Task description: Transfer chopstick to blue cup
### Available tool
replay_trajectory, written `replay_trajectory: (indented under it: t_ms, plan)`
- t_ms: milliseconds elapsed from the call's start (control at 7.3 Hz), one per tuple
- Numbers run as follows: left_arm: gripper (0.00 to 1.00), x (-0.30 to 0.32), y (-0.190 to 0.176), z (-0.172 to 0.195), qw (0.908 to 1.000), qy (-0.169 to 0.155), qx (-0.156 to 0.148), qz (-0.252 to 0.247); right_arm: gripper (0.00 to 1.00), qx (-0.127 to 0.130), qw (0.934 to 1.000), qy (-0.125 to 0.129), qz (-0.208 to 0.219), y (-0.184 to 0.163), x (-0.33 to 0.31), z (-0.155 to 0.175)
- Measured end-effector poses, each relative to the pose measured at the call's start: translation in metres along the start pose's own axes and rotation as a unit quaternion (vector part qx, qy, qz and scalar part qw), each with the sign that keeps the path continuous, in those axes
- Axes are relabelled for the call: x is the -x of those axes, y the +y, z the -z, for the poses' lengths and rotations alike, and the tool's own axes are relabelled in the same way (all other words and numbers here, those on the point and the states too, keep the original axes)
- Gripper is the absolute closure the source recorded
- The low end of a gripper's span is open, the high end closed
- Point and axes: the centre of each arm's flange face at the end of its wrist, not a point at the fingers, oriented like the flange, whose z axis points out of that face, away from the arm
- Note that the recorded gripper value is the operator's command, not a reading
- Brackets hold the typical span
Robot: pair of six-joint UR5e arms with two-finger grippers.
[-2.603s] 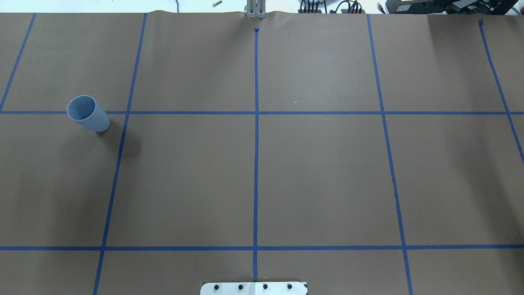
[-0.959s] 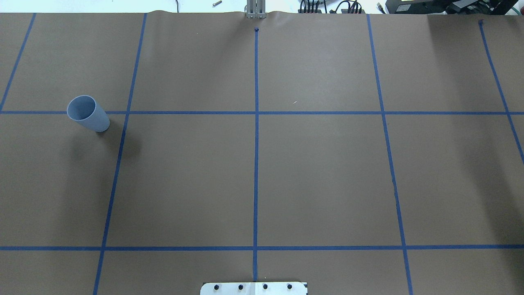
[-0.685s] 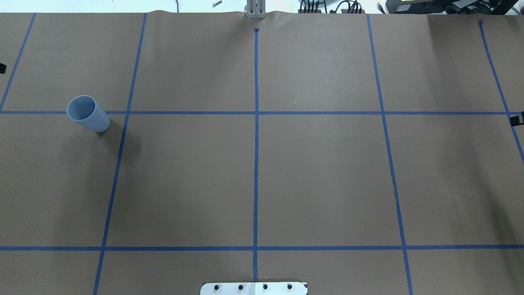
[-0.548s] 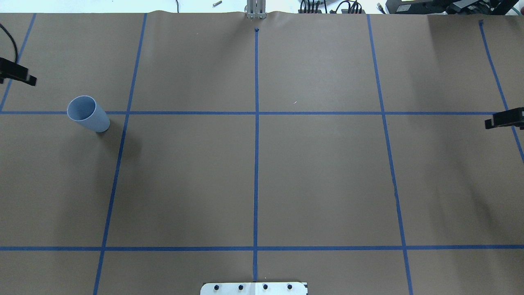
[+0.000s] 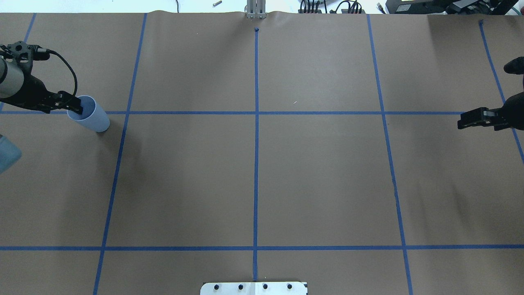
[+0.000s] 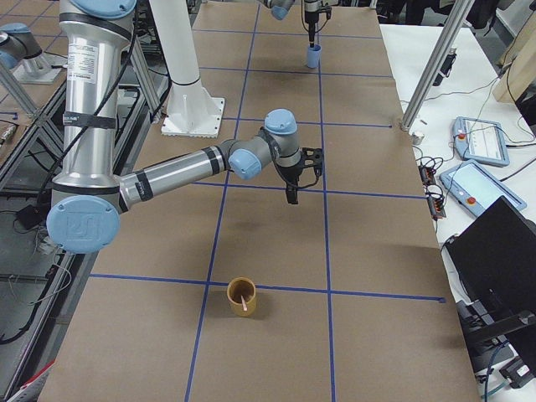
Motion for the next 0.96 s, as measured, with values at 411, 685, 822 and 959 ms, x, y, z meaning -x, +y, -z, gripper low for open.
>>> replay_trajectory:
  t_ms: [411, 685, 822, 959]
  plan:
    - [1.00, -0.009, 0.006, -0.024, 0.9998, -0.013, 0.010, -0.010, 0.00, 0.001, 1.0000, 0.000, 0.003, 0.000, 0.005, -0.002]
    - [1.00, -0.026, 0.004, -0.019, 0.9997, 0.000, 0.011, -0.019, 0.00, 0.000, 1.0000, 0.000, 0.004, 0.000, 0.005, -0.002]
    - [1.00, -0.038, 0.001, -0.012, 0.9994, 0.019, 0.020, -0.022, 0.00, 0.000, 1.0000, -0.001, 0.004, 0.000, 0.005, -0.002]
    - [1.00, -0.056, -0.006, -0.001, 0.9988, 0.034, 0.027, -0.021, 0.00, 0.000, 1.0000, -0.001, 0.005, 0.000, 0.006, -0.002]
